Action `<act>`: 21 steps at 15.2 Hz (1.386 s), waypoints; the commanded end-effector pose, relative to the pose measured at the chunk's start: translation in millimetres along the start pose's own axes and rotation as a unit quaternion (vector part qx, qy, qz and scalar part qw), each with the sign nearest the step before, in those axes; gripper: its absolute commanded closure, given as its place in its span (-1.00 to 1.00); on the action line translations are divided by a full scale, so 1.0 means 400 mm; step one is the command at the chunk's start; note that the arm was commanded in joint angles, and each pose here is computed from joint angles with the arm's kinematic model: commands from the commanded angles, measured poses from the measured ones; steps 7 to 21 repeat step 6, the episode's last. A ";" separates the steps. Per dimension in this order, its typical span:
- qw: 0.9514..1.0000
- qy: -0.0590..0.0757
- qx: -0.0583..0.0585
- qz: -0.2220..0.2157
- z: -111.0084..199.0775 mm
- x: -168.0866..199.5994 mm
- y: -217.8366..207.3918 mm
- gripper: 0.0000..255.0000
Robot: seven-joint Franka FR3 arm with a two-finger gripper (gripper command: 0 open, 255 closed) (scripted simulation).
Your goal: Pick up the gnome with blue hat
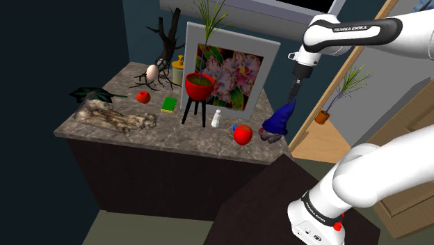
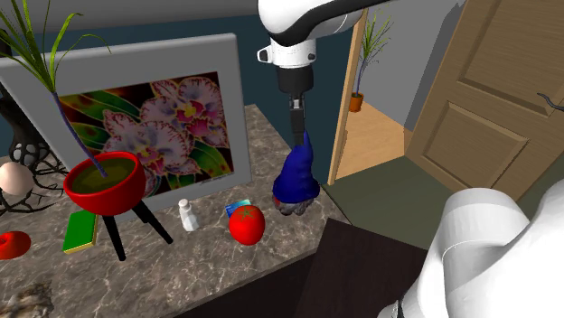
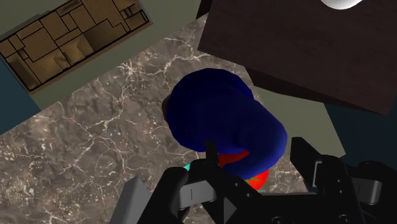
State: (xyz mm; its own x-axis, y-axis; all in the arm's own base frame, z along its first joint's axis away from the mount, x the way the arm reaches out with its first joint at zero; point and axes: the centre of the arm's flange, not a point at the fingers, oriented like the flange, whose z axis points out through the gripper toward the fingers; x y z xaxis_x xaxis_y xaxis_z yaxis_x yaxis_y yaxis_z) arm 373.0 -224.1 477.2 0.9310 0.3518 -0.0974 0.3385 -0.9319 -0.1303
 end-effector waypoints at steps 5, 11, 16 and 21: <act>1.000 0.001 -0.001 0.000 -0.075 -0.006 -0.008 1.00; 1.000 0.001 -0.001 0.000 -0.075 -0.006 -0.008 1.00; 1.000 0.001 -0.001 0.000 -0.075 -0.006 -0.008 1.00; 1.000 0.001 -0.001 0.000 -0.075 -0.006 -0.008 1.00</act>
